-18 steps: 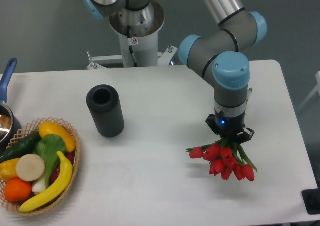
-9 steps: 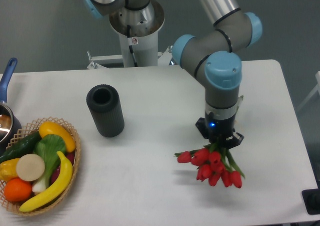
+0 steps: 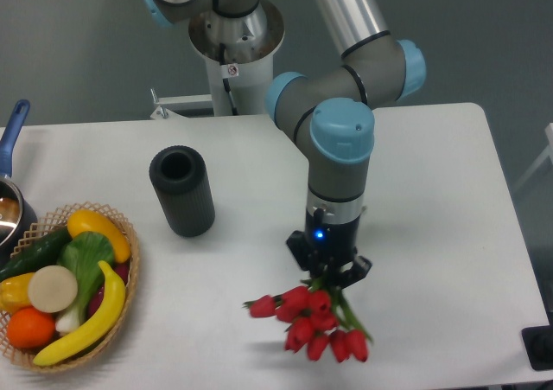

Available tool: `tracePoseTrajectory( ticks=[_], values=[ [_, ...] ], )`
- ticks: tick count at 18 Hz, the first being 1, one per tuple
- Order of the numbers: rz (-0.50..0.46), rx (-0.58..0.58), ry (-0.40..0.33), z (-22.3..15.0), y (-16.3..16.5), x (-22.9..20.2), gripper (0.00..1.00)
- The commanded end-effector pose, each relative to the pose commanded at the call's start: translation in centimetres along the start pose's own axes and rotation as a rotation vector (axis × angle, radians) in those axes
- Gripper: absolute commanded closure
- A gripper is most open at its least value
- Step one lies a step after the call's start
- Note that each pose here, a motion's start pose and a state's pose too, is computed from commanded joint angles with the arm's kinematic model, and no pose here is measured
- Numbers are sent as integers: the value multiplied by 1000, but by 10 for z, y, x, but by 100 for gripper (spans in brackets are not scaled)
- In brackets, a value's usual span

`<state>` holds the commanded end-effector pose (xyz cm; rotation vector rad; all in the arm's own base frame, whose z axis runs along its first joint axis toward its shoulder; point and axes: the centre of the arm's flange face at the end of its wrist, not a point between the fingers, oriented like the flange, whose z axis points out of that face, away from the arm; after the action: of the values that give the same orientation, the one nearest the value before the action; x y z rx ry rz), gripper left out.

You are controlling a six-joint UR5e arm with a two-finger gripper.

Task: Insert the flowers into the vase
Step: 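Swing the tulips up and over the black vase opening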

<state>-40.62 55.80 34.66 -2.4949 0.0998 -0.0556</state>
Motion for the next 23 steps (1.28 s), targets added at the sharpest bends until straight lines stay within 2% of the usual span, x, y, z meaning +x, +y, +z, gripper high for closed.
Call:
tracePoseTrajectory(
  ticks=[2, 3, 6, 9, 13, 19, 23],
  values=[
    [-39, 137, 110, -1, -15, 5, 100],
    [-53, 179, 139, -5, -23, 6, 100],
    [-42, 218, 154, -15, -35, 11, 100],
    [-24, 288, 194, -29, -47, 20, 95],
    [-6, 412, 271, -60, -60, 35, 95],
    [31, 562, 341, -121, -60, 75, 89],
    [55, 610, 360, -143, -57, 100, 87]
  ],
)
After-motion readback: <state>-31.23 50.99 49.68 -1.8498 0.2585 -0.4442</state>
